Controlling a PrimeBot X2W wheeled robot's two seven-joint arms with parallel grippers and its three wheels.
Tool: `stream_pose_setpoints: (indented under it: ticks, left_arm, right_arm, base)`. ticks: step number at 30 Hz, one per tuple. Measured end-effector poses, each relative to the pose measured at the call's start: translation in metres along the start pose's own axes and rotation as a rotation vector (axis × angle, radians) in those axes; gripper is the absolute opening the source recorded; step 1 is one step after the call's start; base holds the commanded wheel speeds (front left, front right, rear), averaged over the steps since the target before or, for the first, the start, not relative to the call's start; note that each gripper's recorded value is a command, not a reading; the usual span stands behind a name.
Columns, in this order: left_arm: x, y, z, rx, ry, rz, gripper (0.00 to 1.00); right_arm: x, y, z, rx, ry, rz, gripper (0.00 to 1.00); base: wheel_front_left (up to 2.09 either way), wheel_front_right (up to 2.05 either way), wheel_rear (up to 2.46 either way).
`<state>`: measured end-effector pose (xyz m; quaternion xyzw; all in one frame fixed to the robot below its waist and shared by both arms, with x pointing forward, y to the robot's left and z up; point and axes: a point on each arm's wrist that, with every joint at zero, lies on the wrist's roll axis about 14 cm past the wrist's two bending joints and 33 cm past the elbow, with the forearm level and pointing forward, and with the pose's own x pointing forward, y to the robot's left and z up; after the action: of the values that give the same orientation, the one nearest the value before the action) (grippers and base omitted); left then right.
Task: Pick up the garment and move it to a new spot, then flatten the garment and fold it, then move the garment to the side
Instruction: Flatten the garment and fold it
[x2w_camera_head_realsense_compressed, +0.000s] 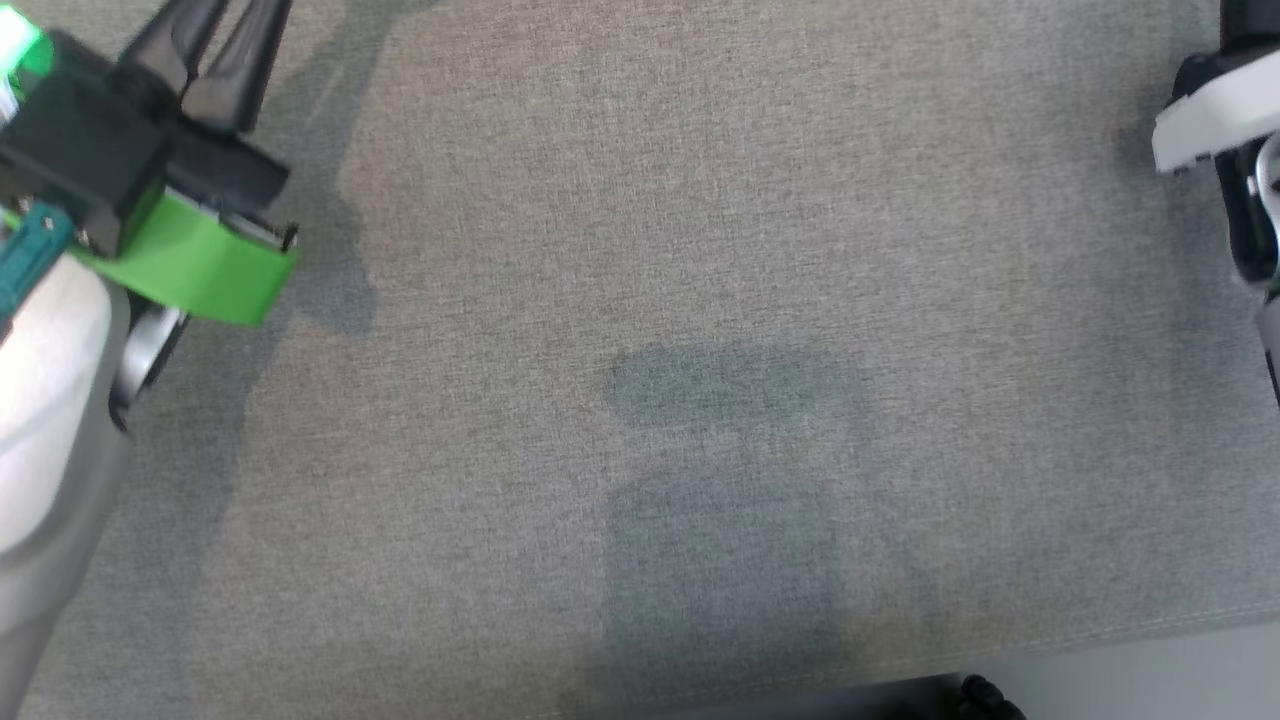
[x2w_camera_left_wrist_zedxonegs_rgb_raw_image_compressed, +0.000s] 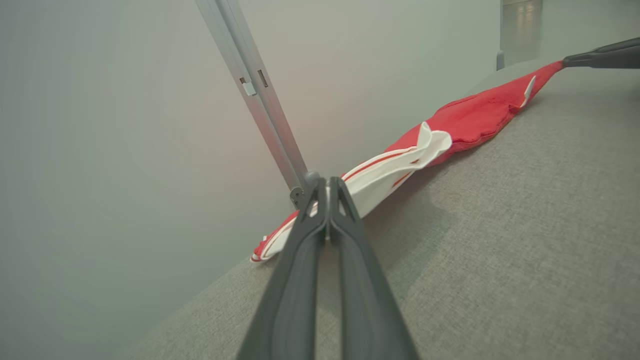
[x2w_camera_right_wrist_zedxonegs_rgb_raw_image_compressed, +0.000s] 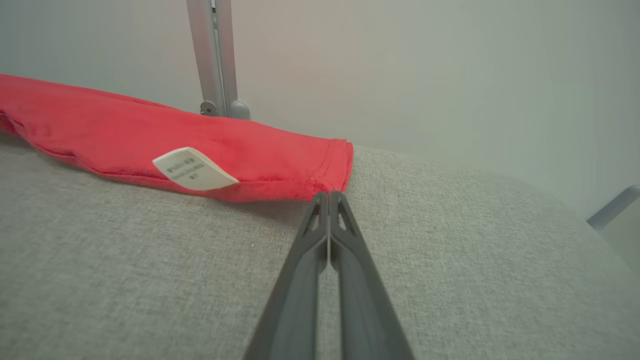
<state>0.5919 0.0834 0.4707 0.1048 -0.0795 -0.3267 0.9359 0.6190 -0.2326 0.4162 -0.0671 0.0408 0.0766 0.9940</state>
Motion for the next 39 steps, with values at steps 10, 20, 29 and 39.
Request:
stream_pose_setpoints:
  ticks: [10, 20, 29, 39]
  left_arm:
    - [-0.089, -0.029, 0.027, -0.105, 0.063, 0.079, 0.00]
    - [-0.160, -0.083, 0.066, -0.214, 0.054, 0.131, 0.00]
    - [-0.191, -0.111, 0.087, -0.272, 0.039, 0.112, 0.00]
    - [-0.134, -0.108, 0.083, -0.227, 0.014, 0.019, 0.00]
  right_arm:
    - [-0.089, -0.018, 0.030, -0.083, 0.009, -0.018, 0.00]
    - [-0.176, -0.033, 0.045, -0.104, 0.008, -0.078, 0.00]
    - [-0.229, -0.031, 0.060, -0.107, -0.046, -0.105, 0.00]
    - [-0.212, -0.023, 0.027, -0.080, 0.052, -0.082, 0.00]
  base:
    - [0.00, 0.00, 0.00]
    - [0.00, 0.00, 0.00]
    - [0.00, 0.00, 0.00]
    - [0.00, 0.00, 0.00]
